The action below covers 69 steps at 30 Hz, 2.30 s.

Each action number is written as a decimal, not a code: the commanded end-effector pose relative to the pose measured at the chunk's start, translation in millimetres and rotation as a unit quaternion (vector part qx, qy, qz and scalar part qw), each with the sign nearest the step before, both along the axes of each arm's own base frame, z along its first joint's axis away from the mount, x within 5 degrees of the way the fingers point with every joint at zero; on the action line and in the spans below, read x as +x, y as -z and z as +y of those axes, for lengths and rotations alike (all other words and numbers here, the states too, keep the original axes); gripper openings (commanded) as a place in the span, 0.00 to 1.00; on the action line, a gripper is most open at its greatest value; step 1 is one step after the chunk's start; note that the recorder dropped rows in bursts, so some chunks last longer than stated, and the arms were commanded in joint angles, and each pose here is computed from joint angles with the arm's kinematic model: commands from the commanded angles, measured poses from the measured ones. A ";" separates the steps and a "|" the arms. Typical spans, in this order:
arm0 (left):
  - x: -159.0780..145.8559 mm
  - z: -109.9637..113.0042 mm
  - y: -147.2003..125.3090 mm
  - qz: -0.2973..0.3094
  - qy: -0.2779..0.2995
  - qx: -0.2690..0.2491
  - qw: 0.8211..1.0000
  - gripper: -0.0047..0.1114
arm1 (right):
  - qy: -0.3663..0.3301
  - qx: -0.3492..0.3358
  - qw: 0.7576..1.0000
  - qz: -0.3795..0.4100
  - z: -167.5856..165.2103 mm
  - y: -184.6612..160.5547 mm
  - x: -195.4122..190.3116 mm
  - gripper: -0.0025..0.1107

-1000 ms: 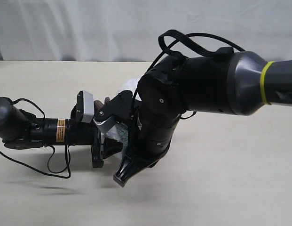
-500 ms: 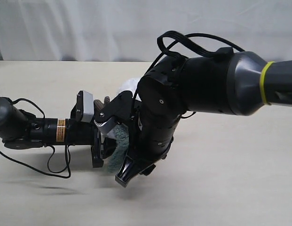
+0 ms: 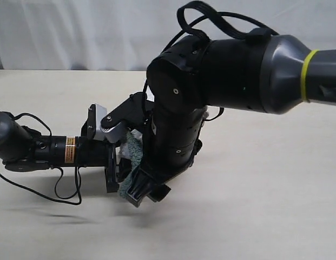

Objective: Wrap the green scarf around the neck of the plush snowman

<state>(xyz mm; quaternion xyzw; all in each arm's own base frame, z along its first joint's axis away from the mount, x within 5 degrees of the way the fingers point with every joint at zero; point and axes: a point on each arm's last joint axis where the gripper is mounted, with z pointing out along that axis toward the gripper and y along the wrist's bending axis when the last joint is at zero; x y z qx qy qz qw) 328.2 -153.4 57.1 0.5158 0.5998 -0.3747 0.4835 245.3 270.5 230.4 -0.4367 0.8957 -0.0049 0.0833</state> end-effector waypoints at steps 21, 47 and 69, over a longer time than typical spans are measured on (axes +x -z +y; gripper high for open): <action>1.3 -1.9 -4.1 0.000 -0.002 -0.015 1.000 0.04 | -0.273 -0.148 0.937 -0.157 47.4 33.4 -15.3 0.62; 1.7 -1.8 -4.3 -0.001 -0.004 -0.016 1.000 0.04 | -0.295 -0.164 0.924 -0.180 50.8 20.8 -26.2 0.06; 1.5 -1.9 -4.2 -0.001 -0.003 -0.015 1.000 0.04 | -0.293 -0.033 0.918 -0.264 59.8 -21.5 -28.0 0.06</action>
